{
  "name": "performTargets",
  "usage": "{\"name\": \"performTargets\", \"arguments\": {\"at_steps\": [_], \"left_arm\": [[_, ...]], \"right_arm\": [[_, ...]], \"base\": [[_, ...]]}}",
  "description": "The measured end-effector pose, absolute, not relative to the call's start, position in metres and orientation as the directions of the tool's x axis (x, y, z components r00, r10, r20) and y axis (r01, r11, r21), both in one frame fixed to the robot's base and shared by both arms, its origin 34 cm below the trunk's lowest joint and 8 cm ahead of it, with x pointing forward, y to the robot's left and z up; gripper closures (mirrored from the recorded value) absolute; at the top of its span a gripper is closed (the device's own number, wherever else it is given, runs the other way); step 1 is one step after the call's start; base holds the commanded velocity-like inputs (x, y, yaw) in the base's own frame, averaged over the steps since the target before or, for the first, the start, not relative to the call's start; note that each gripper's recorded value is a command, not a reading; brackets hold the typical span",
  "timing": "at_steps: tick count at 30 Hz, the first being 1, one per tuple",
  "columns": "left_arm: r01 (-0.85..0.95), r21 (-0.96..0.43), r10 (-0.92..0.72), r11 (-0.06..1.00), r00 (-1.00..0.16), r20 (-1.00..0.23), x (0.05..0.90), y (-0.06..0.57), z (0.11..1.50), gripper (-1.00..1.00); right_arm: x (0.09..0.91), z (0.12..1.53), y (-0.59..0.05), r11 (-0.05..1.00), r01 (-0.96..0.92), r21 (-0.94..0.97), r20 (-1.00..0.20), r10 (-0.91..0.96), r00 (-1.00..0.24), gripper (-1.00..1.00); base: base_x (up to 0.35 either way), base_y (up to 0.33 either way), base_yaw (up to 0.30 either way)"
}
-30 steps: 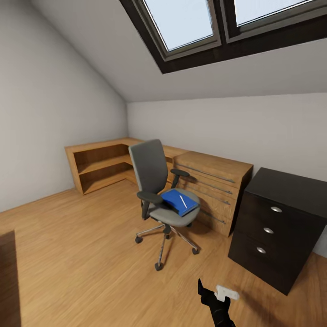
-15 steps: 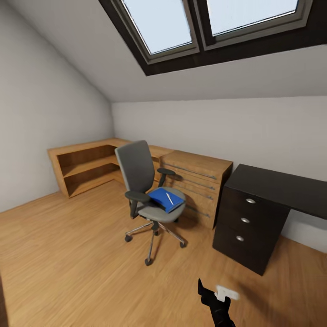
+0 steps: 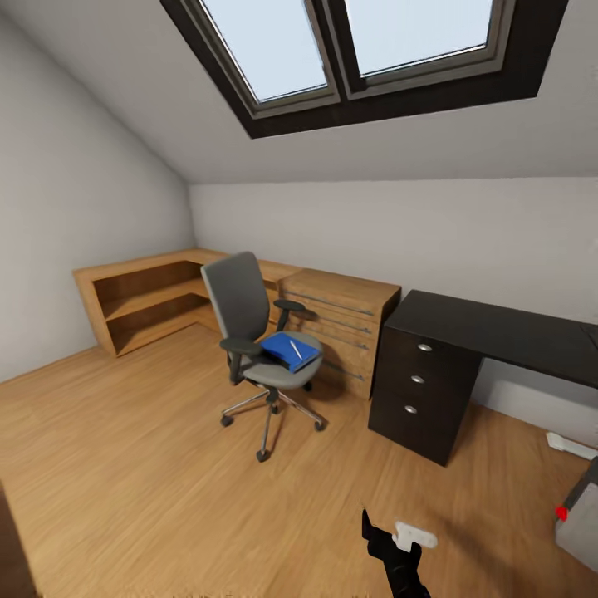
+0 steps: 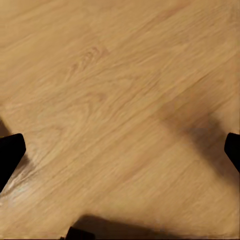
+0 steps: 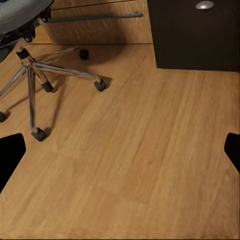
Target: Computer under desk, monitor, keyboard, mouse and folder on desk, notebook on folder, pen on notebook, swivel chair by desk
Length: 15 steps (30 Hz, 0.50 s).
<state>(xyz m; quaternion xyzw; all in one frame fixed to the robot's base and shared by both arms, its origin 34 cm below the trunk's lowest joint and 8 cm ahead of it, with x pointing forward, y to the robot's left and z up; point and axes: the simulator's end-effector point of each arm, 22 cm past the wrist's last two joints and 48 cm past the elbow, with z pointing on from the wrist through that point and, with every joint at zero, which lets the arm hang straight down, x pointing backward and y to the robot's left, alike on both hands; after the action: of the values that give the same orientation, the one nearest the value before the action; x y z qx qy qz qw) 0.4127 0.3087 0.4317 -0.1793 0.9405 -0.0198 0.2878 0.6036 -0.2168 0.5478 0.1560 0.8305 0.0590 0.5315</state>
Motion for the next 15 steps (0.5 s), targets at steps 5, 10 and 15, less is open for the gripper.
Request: {"name": "performTargets", "arguments": {"at_steps": [5,10,15], "left_arm": [[-0.327,-0.137,-0.348,0.935,-0.775,-0.527,0.411,0.309,0.439,-1.0],[-0.328,-0.133,-0.347,0.935,-0.78,-0.521,0.409,0.309,0.446,-1.0],[-0.34,-0.115,-0.353,0.933,-0.804,-0.479,0.388,0.311,0.443,-1.0]], "right_arm": [[0.603,0.553,-0.218,0.944,0.2,0.261,-0.861,0.321,-0.393,-1.0],[0.601,0.558,-0.223,0.942,0.223,0.249,-0.858,0.322,-0.4,-1.0],[0.579,0.548,-0.233,0.937,0.271,0.223,-0.841,0.325,-0.433,-1.0]], "base": [[-0.336,0.0,-0.002],[-0.164,0.0,0.0],[-0.026,0.0,0.0]]}}
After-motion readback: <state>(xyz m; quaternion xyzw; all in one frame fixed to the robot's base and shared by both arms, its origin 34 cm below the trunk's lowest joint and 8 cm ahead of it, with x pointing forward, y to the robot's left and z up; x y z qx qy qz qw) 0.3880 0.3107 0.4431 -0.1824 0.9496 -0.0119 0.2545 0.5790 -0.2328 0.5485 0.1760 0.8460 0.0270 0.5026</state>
